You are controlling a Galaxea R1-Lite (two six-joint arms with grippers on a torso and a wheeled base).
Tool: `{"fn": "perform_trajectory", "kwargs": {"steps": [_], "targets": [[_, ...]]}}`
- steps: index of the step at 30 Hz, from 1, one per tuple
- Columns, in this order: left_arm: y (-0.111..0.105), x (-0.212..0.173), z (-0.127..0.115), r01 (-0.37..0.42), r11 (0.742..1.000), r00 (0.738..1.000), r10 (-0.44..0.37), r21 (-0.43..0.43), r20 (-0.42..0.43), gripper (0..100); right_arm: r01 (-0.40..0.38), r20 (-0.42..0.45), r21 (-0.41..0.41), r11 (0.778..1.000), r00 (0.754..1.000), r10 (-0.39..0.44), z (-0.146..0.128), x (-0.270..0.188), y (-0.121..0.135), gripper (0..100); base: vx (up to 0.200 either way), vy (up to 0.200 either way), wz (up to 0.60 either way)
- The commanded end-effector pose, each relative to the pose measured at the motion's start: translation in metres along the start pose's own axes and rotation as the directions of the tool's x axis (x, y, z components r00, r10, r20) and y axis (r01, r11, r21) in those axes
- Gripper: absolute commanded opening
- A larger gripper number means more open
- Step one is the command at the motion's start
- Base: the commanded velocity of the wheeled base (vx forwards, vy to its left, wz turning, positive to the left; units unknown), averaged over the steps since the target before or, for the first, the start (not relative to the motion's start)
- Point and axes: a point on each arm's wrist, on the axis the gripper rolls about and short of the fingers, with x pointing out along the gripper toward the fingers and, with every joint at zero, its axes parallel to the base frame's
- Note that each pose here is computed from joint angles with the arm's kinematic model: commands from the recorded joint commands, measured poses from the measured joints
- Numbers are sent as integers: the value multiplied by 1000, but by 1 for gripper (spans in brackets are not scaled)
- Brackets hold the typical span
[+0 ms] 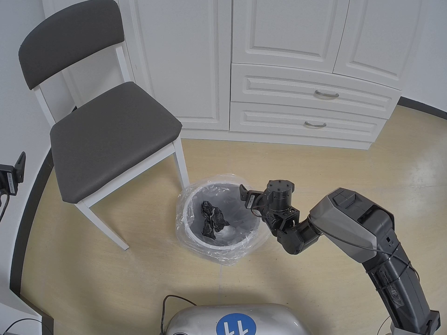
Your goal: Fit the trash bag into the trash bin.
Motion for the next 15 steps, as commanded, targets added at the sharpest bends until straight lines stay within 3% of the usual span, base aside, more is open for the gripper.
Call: {"fn": "perform_trajectory", "kwargs": {"steps": [1, 7, 15], "targets": [[0, 0, -1, 1, 1000, 1000, -1, 1, -3, 100, -3, -54, -66, 998, 999, 0, -5, -14, -2, 100, 0, 0, 0], [0, 0, -1, 3, 1000, 1000, -3, 1, -3, 100, -17, -84, -92, 996, 996, 10, -22, -11, -5, 100, 0, 0, 0], [-2, 0, -2, 9, 1000, 1000, -9, 4, -7, 100, 4, 10, -47, 999, 1000, -3, -40, 20, -4, 100, 0, 0, 0]]}}
